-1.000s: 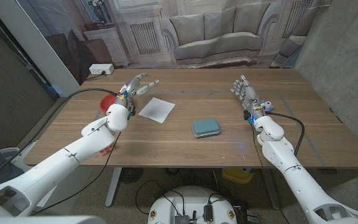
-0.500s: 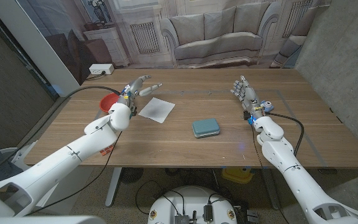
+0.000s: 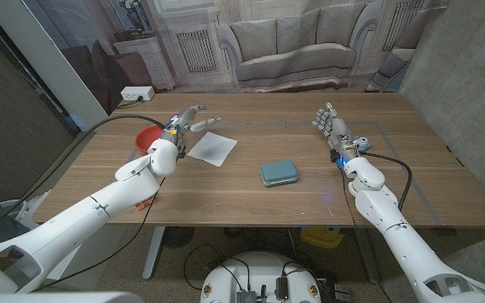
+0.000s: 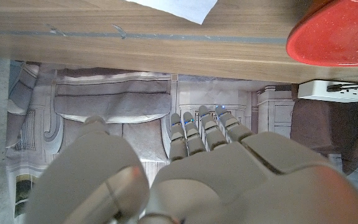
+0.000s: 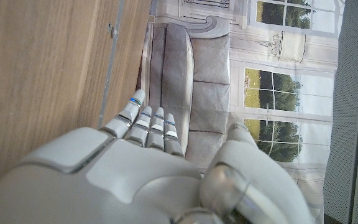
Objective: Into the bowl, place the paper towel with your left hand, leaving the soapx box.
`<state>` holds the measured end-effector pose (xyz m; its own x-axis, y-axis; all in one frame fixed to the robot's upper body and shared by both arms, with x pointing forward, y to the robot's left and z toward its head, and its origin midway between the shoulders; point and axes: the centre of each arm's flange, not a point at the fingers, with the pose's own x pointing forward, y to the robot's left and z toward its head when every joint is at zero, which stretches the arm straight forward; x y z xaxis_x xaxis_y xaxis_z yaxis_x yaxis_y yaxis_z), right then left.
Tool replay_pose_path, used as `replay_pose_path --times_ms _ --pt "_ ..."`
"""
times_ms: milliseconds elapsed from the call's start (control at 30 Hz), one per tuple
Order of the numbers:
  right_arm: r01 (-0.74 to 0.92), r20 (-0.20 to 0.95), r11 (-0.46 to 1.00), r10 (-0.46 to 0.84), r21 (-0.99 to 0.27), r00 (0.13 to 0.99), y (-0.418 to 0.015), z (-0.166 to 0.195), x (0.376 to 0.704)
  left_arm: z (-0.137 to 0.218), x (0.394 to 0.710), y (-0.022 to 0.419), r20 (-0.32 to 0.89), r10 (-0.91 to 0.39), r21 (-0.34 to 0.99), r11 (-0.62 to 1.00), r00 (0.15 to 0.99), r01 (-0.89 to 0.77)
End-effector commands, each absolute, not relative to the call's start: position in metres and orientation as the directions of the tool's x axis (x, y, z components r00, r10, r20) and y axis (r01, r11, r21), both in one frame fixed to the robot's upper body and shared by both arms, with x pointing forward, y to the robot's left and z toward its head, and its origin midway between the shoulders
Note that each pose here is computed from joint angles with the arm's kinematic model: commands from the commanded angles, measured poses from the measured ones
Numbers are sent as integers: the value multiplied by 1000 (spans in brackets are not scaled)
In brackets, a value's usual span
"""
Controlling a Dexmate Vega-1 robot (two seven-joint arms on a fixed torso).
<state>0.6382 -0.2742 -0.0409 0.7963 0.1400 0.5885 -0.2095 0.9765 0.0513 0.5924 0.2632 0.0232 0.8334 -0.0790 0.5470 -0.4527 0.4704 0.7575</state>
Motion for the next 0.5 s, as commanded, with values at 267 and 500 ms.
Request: replay_pose_path --times_ms 267,500 --pt "-219 587 974 147 53 796 -271 -40 641 17 588 266 499 -71 811 391 864 -436" --pt "-218 586 974 146 53 797 -268 -41 640 18 589 267 482 -79 826 372 873 -423"
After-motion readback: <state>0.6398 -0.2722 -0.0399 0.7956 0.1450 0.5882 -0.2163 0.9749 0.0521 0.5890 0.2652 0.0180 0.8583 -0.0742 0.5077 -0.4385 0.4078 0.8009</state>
